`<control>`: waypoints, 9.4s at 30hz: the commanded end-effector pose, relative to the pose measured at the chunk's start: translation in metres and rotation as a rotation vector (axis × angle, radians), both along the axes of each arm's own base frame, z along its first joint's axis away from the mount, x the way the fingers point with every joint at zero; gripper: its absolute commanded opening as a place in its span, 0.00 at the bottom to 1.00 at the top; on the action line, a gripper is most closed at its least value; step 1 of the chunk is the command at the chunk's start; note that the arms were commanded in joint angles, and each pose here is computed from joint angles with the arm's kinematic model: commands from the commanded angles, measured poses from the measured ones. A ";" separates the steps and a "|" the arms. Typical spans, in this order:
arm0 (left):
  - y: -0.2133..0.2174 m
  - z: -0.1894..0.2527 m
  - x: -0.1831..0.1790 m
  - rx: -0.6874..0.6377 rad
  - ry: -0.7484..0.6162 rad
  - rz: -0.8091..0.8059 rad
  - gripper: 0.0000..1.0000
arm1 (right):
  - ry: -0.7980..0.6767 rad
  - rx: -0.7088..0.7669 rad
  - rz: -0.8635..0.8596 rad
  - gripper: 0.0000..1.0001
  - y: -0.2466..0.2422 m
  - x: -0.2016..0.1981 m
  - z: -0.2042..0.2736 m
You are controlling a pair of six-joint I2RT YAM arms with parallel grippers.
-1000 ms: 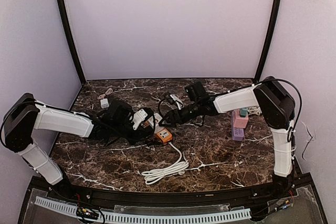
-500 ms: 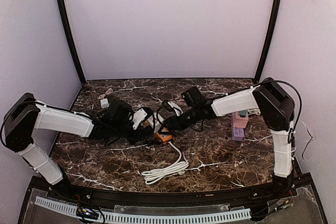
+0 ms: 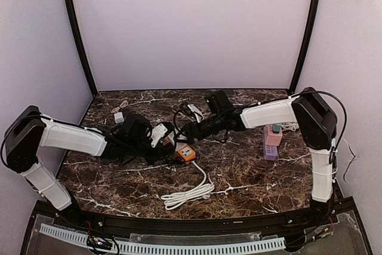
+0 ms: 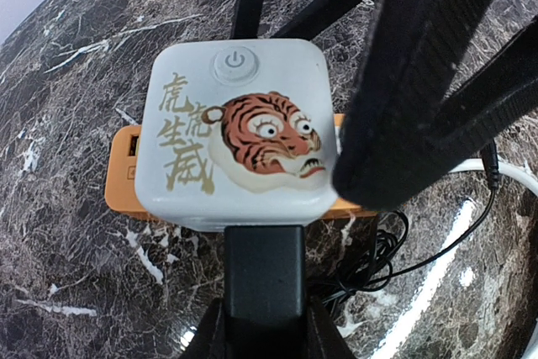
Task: Pull the plug off the socket
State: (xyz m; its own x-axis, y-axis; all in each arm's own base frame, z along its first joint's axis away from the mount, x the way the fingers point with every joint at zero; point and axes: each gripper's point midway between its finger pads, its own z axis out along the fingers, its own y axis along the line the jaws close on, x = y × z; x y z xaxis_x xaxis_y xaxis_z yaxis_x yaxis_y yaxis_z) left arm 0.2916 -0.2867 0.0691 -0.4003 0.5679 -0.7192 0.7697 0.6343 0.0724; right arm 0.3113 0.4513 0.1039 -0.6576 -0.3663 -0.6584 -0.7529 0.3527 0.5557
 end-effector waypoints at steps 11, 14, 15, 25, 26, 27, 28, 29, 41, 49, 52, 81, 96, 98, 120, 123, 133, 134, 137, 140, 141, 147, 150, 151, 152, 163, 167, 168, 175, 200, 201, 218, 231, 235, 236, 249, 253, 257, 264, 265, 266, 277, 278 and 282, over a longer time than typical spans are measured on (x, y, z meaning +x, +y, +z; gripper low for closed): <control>-0.005 -0.004 0.001 -0.032 0.026 0.005 0.06 | 0.005 -0.041 -0.004 0.85 0.020 -0.002 -0.032; -0.008 -0.004 0.001 -0.044 0.033 0.005 0.06 | 0.006 -0.051 -0.010 0.85 0.017 -0.004 -0.040; -0.008 -0.003 0.001 -0.048 0.031 0.005 0.06 | 0.003 -0.049 -0.012 0.84 0.016 -0.004 -0.042; -0.009 0.001 0.002 -0.066 0.028 0.012 0.06 | -0.046 -0.113 -0.078 0.78 0.003 0.005 -0.060; -0.009 0.001 0.002 -0.068 0.028 0.014 0.06 | -0.048 -0.120 -0.079 0.77 0.002 0.004 -0.062; -0.009 0.002 0.001 -0.072 0.027 0.015 0.06 | -0.051 -0.122 -0.075 0.77 0.001 0.003 -0.063; -0.009 0.003 0.001 -0.080 0.026 0.019 0.06 | -0.050 -0.123 -0.070 0.78 0.000 0.001 -0.065; -0.010 0.004 0.002 -0.086 0.025 0.020 0.06 | -0.051 -0.123 -0.065 0.80 -0.001 0.000 -0.066; -0.023 -0.002 0.003 -0.134 0.069 0.016 0.05 | -0.199 -0.036 -0.083 0.85 -0.005 -0.003 -0.043; -0.024 -0.005 0.004 -0.136 0.080 0.017 0.05 | -0.276 0.013 -0.135 0.86 -0.001 0.006 -0.027; -0.025 -0.005 0.004 -0.138 0.084 0.015 0.05 | -0.293 0.059 -0.136 0.88 -0.001 0.004 -0.017; -0.030 -0.007 0.007 -0.147 0.122 0.040 0.05 | -0.386 0.068 -0.198 0.86 -0.007 0.014 -0.023; -0.028 -0.013 0.002 -0.106 0.129 0.039 0.04 | -0.431 0.074 -0.283 0.57 -0.025 0.018 -0.027; -0.026 -0.013 0.001 -0.101 0.129 0.042 0.04 | -0.436 0.068 -0.287 0.53 -0.027 0.018 -0.028; -0.001 -0.016 -0.016 -0.052 0.203 0.128 0.02 | -0.480 -0.041 -0.418 0.38 -0.055 0.035 -0.046; 0.002 -0.020 -0.018 -0.035 0.210 0.134 0.01 | -0.478 -0.042 -0.426 0.37 -0.056 0.036 -0.046; 0.009 -0.029 -0.025 -0.011 0.227 0.147 0.01 | -0.484 -0.060 -0.456 0.37 -0.061 0.042 -0.049; 0.009 -0.030 -0.025 -0.010 0.227 0.146 0.01 | -0.481 -0.058 -0.451 0.37 -0.061 0.042 -0.050; 0.008 -0.029 -0.023 -0.009 0.221 0.143 0.01 | -0.475 -0.011 -0.402 0.52 -0.055 0.034 -0.043; 0.003 -0.026 -0.019 -0.022 0.212 0.137 0.01 | -0.469 0.033 -0.360 0.74 -0.050 0.025 -0.036; 0.001 -0.026 -0.018 -0.027 0.211 0.135 0.01 | -0.472 0.049 -0.348 0.77 -0.049 0.022 -0.032; -0.011 -0.023 -0.012 -0.045 0.213 0.122 0.01 | -0.521 0.146 -0.279 0.86 -0.037 0.001 0.001; -0.013 -0.021 -0.010 -0.046 0.210 0.119 0.01 | -0.550 0.170 -0.264 0.88 -0.030 -0.004 0.015; -0.013 -0.021 -0.010 -0.046 0.210 0.120 0.01 | -0.557 0.169 -0.261 0.88 -0.027 -0.005 0.018; -0.013 -0.020 -0.010 -0.046 0.209 0.119 0.01 | -0.561 0.166 -0.260 0.88 -0.025 -0.004 0.021; -0.018 -0.016 -0.009 -0.056 0.204 0.106 0.01 | -0.580 0.121 -0.289 0.87 -0.009 0.016 0.009; -0.020 -0.016 -0.008 -0.055 0.200 0.101 0.01 | -0.581 0.121 -0.277 0.85 -0.005 0.017 0.002; -0.020 -0.016 -0.008 -0.055 0.201 0.100 0.01 | -0.578 0.120 -0.275 0.85 -0.004 0.017 -0.001; -0.022 -0.018 -0.008 -0.054 0.208 0.099 0.01 | -0.569 0.121 -0.279 0.85 0.001 0.021 -0.009; -0.020 -0.017 -0.009 -0.043 0.208 0.106 0.01 | -0.621 0.013 -0.342 0.44 -0.015 0.035 -0.037; -0.019 -0.019 -0.010 -0.039 0.211 0.109 0.01 | -0.621 0.010 -0.342 0.42 -0.016 0.034 -0.039; 0.008 -0.044 -0.030 0.048 0.308 0.177 0.01 | -0.673 -0.027 -0.387 0.30 -0.045 0.044 -0.047; 0.024 -0.037 -0.042 0.101 0.309 0.230 0.01 | -0.691 -0.057 -0.419 0.29 -0.053 0.050 -0.050; 0.026 -0.031 -0.045 0.091 0.306 0.225 0.01 | -0.693 -0.053 -0.417 0.28 -0.054 0.050 -0.050; 0.026 -0.030 -0.046 0.093 0.306 0.224 0.01 | -0.693 -0.052 -0.418 0.28 -0.054 0.050 -0.049; 0.029 -0.019 -0.042 0.089 0.279 0.240 0.01 | -0.683 -0.048 -0.408 0.42 -0.052 0.050 -0.049; 0.028 -0.005 -0.032 0.079 0.226 0.254 0.01 | -0.667 -0.038 -0.405 0.63 -0.050 0.049 -0.045; 0.029 0.008 -0.019 0.074 0.195 0.280 0.01 | -0.659 -0.027 -0.408 0.75 -0.047 0.050 -0.039; 0.036 0.037 0.007 0.022 0.130 0.349 0.01 | -0.668 -0.006 -0.412 0.90 -0.046 0.050 -0.021; 0.036 0.041 0.009 0.012 0.124 0.354 0.01 | -0.671 -0.003 -0.413 0.92 -0.045 0.050 -0.018; 0.039 0.046 0.014 0.001 0.117 0.366 0.01 | -0.674 0.002 -0.412 0.93 -0.044 0.050 -0.014; 0.070 0.084 0.076 -0.127 0.070 0.535 0.01 | -0.710 0.092 -0.410 0.99 -0.039 0.047 0.057; 0.070 0.081 0.081 -0.124 0.072 0.540 0.01 | -0.716 0.099 -0.411 0.99 -0.040 0.046 0.064; 0.074 0.088 0.112 -0.145 0.055 0.575 0.02 | -0.727 0.112 -0.420 0.99 -0.047 0.041 0.083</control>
